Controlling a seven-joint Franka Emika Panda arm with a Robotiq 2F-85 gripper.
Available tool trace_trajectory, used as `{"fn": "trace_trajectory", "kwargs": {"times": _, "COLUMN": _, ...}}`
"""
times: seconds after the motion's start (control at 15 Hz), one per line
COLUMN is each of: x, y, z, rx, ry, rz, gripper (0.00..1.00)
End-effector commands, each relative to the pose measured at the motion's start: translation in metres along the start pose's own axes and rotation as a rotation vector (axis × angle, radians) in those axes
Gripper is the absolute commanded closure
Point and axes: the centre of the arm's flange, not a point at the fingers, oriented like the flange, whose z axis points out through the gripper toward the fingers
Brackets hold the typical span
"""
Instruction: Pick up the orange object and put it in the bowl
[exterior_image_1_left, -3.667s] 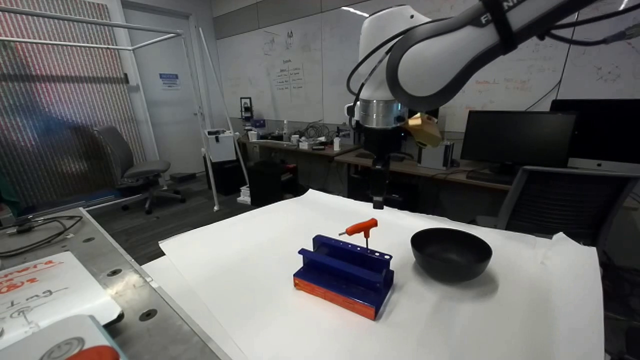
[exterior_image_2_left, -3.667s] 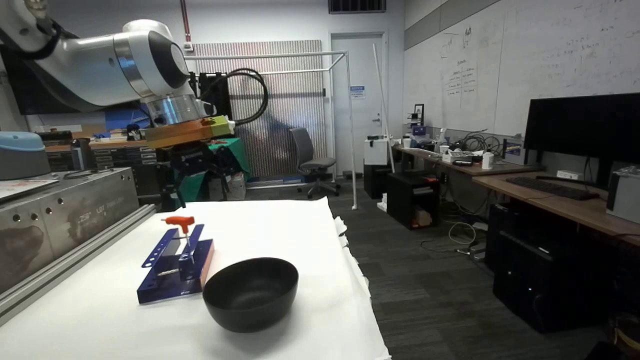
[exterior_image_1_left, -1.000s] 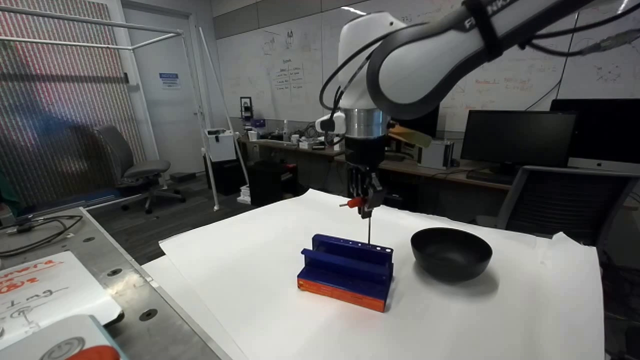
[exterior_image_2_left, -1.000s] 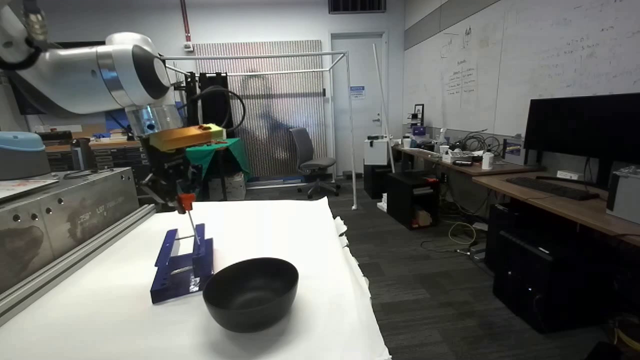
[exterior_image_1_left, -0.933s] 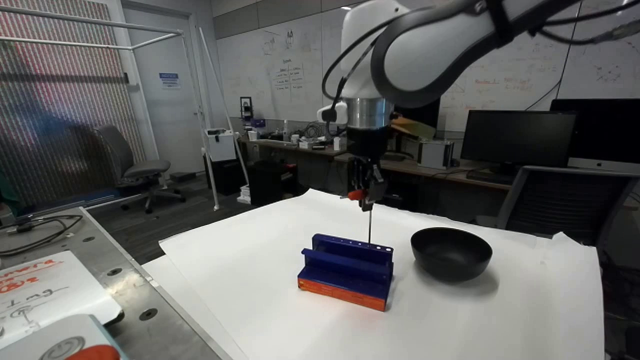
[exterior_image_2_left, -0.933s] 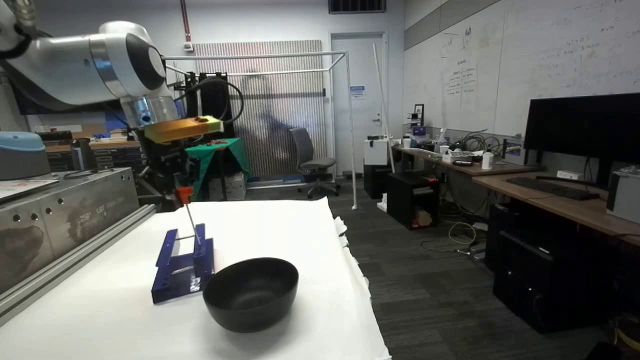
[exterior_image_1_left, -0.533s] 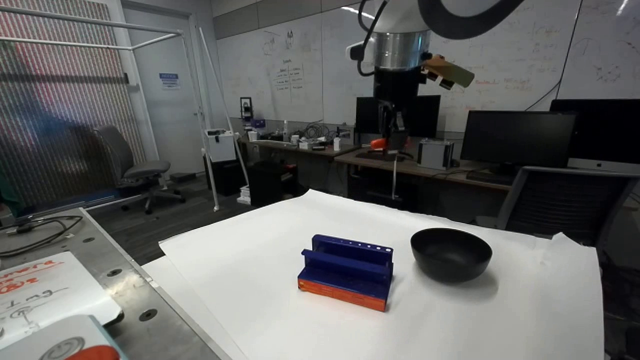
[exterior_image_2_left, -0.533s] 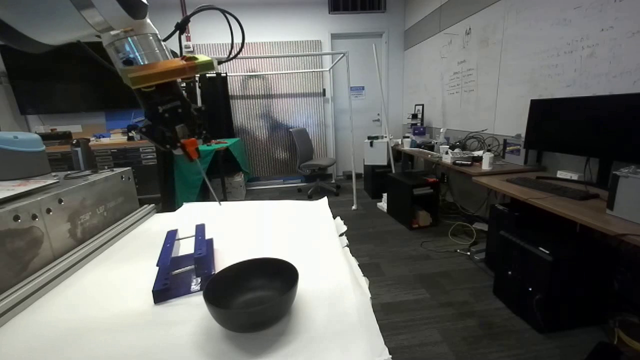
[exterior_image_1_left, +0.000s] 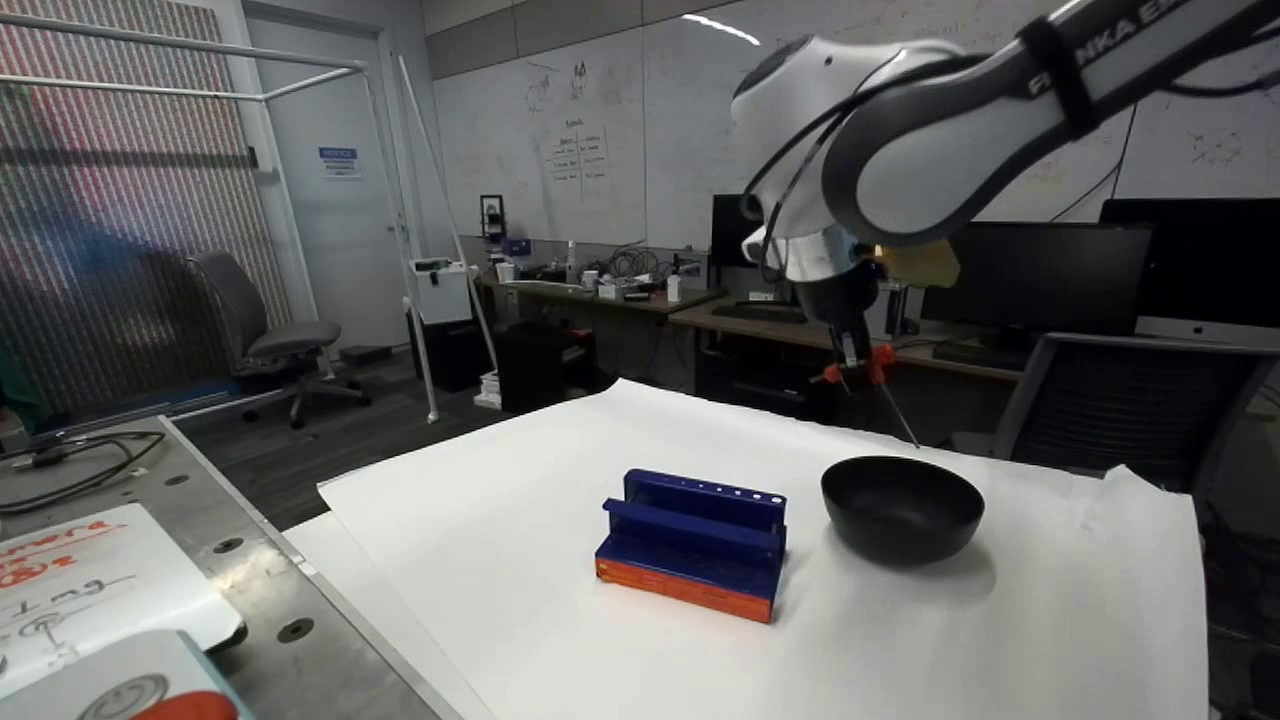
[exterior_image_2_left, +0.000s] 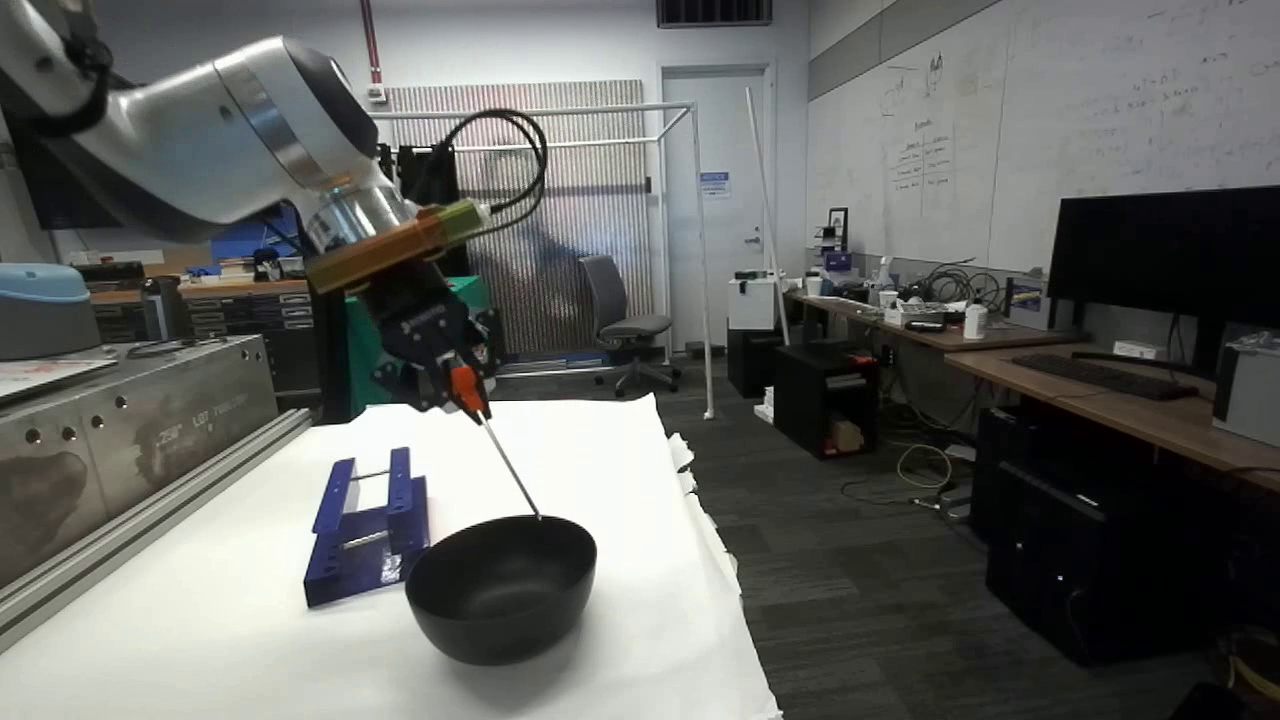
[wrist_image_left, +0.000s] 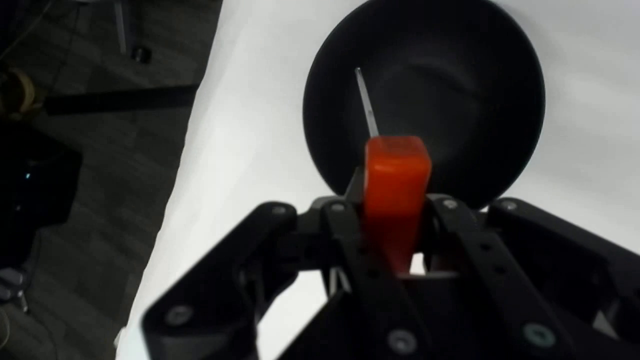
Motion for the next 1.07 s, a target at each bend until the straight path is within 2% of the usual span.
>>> {"fn": "trace_trajectory", "kwargs": {"times": 0.0, "x": 0.029, "y": -0.011, "z": 0.033, "rx": 0.072, "ry": -0.15, "rz": 0.036, "gripper": 0.9}}
{"fn": "trace_trajectory", "kwargs": {"times": 0.33, "x": 0.05, "y": -0.026, "z": 0.072, "rx": 0.167, "ry": -0.218, "rz": 0.021, "gripper": 0.87}}
{"fn": "trace_trajectory", "kwargs": {"times": 0.4, "x": 0.053, "y": -0.027, "z": 0.074, "rx": 0.183, "ry": -0.218, "rz": 0.018, "gripper": 0.62}}
{"fn": "trace_trajectory", "kwargs": {"times": 0.53, "x": 0.057, "y": -0.028, "z": 0.076, "rx": 0.201, "ry": -0.216, "rz": 0.024, "gripper": 0.6}}
{"fn": "trace_trajectory", "kwargs": {"times": 0.8, "x": 0.048, "y": -0.016, "z": 0.06, "rx": 0.231, "ry": -0.17, "rz": 0.047, "gripper": 0.29}}
{"fn": "trace_trajectory", "kwargs": {"times": 1.0, "x": 0.025, "y": 0.006, "z": 0.034, "rx": 0.281, "ry": -0.088, "rz": 0.093, "gripper": 0.07}}
